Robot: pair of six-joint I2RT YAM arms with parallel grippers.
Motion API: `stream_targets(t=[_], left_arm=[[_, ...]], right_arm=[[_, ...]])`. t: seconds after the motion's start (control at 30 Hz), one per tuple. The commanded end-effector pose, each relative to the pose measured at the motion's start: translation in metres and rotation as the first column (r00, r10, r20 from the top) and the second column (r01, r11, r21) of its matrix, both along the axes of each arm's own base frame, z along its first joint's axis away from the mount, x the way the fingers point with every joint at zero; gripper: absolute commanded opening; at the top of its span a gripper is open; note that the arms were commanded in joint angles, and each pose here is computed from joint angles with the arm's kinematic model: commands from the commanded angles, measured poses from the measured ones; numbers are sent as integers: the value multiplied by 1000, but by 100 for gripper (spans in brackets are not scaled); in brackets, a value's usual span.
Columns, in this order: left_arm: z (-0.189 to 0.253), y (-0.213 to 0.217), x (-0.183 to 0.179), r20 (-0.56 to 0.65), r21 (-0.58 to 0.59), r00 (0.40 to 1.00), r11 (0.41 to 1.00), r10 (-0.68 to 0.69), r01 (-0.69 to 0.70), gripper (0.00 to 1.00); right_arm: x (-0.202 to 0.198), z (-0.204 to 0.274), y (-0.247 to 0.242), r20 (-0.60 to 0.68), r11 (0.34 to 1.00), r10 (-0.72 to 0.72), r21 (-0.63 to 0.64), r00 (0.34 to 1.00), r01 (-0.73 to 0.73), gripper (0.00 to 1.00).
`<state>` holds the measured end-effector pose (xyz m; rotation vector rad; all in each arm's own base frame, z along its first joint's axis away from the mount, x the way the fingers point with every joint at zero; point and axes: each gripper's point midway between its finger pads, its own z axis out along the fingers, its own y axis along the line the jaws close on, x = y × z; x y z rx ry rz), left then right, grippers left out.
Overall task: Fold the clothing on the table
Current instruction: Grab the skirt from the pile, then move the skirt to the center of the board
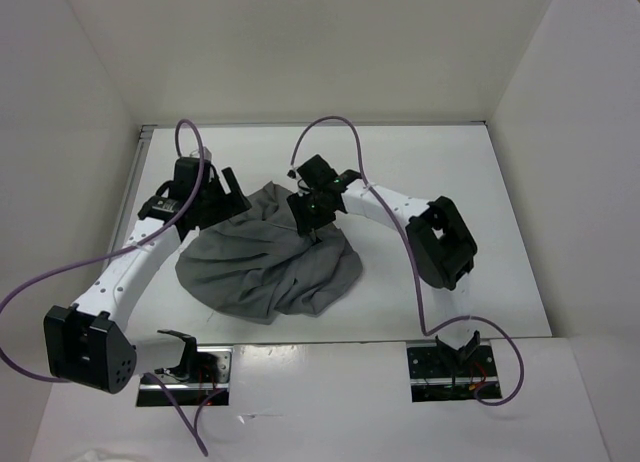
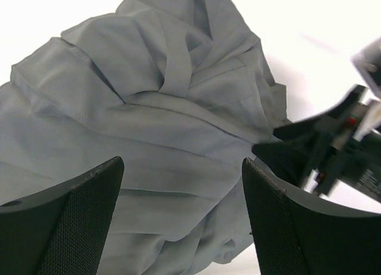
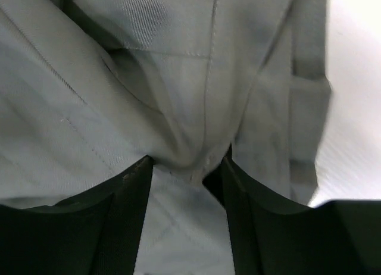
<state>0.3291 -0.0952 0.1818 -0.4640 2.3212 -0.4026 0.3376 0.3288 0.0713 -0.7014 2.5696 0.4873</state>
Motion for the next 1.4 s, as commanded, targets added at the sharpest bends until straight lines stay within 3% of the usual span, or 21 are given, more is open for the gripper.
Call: stream_targets(t=[0.0, 0.07, 0.17, 0.2, 0.23, 0.33, 0.4, 0.47, 0.53, 0.63, 0.73, 0.8, 0.97, 1.17, 1.37], left_arm=[[2, 5, -2, 12, -3, 1000, 1000, -1, 1, 87], [2, 5, -2, 12, -3, 1000, 1000, -1, 1, 87], [-1, 7, -3, 1, -7, 1000, 1000, 2, -2, 87], [-1, 11, -2, 1, -8, 1000, 1000, 12, -12, 87], [-1, 11, -2, 1, -8, 1000, 1000, 13, -13, 87], [1, 12, 0, 9, -15, 1000, 1000, 15, -15, 87], [5, 13, 5, 32, -26, 999, 1000, 18, -17, 87], [7, 10, 7, 44, -36, 999, 999, 9, -7, 87], [6, 11, 8, 47, -43, 999, 999, 10, -8, 87], [11, 6, 12, 73, -64, 997, 998, -9, 13, 87], [9, 5, 11, 74, -70, 997, 997, -15, 20, 87], [11, 3, 13, 82, -77, 996, 997, -22, 28, 87], [10, 2, 10, 81, -82, 996, 996, -29, 35, 86], [7, 4, 4, 73, -75, 997, 997, -21, 26, 86], [9, 5, 1, 82, -76, 996, 997, -21, 27, 86]], right_arm=[[10, -3, 28, 20, 995, 79, 52, 997, -79, 54], [9, -6, 34, 6, 992, 104, 69, 995, -104, 48], [14, -8, 35, 3, 994, 97, 54, 995, -97, 17], [18, -2, 33, 26, 996, 81, 41, 996, -82, 0], [23, 11, 29, 60, 997, 63, 32, 996, -65, 0], [36, 126, 23, 266, 991, -3, 127, 964, -32, 0], [36, 213, 2, 416, 983, -85, 184, 906, 7, 0], [39, 286, -21, 535, 966, -197, 247, 821, 70, 0], [38, 357, -64, 635, 926, -369, 314, 679, 209, 0], [33, 419, -120, 674, 829, -556, 404, 487, 388, 0], [22, 458, -151, 678, 756, -641, 475, 361, 450, 0], [20, 469, -149, 672, 757, -645, 498, 363, 424, 0], [30, 430, -89, 655, 844, -536, 418, 533, 335, 0], [10, 411, -17, 609, 907, -342, 413, 716, 82, 0], [29, 366, -6, 553, 929, -307, 350, 775, 118, 0]])
